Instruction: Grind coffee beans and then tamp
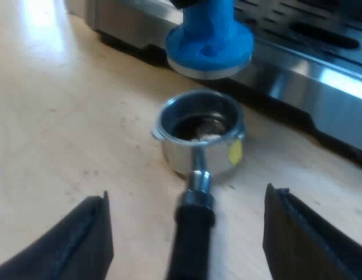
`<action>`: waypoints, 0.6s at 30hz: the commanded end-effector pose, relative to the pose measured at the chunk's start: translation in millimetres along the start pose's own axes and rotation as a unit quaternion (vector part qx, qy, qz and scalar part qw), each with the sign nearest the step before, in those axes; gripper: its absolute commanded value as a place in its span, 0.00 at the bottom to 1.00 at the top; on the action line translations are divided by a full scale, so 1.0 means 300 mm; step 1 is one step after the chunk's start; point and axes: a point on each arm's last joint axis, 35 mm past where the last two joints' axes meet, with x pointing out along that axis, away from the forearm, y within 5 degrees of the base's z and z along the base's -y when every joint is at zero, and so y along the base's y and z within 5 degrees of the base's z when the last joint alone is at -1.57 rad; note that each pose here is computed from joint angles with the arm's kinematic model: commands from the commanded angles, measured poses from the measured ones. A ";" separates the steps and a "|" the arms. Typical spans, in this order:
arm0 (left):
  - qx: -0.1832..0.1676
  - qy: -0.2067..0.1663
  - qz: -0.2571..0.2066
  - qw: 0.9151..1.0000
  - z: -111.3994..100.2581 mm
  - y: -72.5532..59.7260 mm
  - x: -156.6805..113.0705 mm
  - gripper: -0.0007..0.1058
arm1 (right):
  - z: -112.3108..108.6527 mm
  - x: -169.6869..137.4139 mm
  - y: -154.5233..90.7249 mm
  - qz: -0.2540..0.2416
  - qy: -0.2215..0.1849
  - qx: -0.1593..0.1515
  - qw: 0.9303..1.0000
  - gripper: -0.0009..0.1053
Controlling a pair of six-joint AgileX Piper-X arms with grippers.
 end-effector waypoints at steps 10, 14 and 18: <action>-0.062 -0.032 0.036 0.997 -0.040 0.108 -0.177 0.01 | 0.136 0.010 -0.011 0.020 -0.001 0.001 1.000 0.55; -0.098 -0.028 0.056 0.993 -0.067 0.174 -0.217 0.01 | 0.157 0.035 -0.033 0.074 0.003 0.016 0.997 0.55; -0.132 -0.017 0.071 0.989 -0.098 0.233 -0.227 0.01 | 0.171 0.060 -0.066 0.092 0.004 0.005 0.996 0.55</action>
